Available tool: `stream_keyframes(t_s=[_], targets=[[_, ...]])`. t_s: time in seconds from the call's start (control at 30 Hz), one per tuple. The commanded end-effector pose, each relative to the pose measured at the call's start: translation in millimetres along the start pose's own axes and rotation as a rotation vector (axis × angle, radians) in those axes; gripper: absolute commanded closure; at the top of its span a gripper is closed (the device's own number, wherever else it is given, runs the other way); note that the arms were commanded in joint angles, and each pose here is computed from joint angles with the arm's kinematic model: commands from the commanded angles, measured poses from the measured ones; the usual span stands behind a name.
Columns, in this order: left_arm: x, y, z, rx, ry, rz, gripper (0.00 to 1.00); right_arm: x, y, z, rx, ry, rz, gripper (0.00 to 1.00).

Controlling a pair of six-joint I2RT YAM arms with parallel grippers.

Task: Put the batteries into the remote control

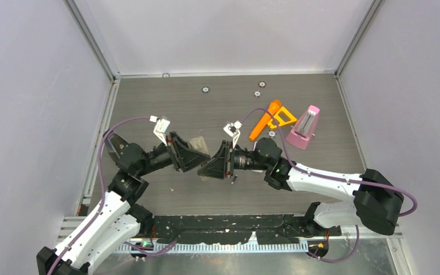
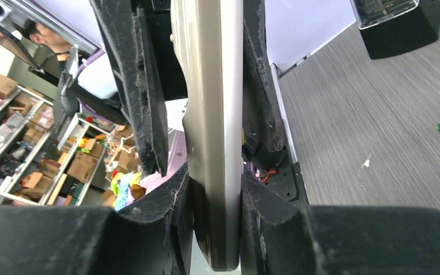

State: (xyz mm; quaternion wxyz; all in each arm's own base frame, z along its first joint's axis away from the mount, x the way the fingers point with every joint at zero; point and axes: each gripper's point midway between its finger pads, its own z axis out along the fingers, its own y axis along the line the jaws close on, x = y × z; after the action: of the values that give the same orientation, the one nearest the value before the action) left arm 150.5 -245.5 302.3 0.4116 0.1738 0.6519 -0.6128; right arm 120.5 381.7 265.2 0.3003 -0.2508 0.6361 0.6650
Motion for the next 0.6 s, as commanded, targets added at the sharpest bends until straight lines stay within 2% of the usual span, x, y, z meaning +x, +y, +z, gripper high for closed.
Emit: stream_keyframes(t_s=[0.0, 0.1, 0.2, 0.33, 0.57], targets=[[-31.8, -7.7, -1.2, 0.019, -0.204, -0.03, 0.57, -20.1, 15.0, 4.7, -0.089, -0.111, 0.028, 0.89], [-33.4, -4.9, -2.6, 0.019, -0.24, -0.062, 0.56, -19.2, 16.2, 5.2, -0.11, -0.117, 0.049, 0.89], [-33.8, -0.7, -3.3, -0.001, -0.251, -0.072, 0.44, -16.8, 14.4, 5.2, -0.108, -0.114, 0.057, 0.89], [-35.7, 2.4, -4.3, -0.022, -0.264, -0.073, 0.4, -14.4, 13.2, 5.1, -0.106, -0.108, 0.062, 0.89], [-33.1, 11.5, -4.4, -0.07, -0.254, -0.073, 0.63, -10.6, 15.4, 6.3, -0.125, -0.082, 0.065, 0.88]])
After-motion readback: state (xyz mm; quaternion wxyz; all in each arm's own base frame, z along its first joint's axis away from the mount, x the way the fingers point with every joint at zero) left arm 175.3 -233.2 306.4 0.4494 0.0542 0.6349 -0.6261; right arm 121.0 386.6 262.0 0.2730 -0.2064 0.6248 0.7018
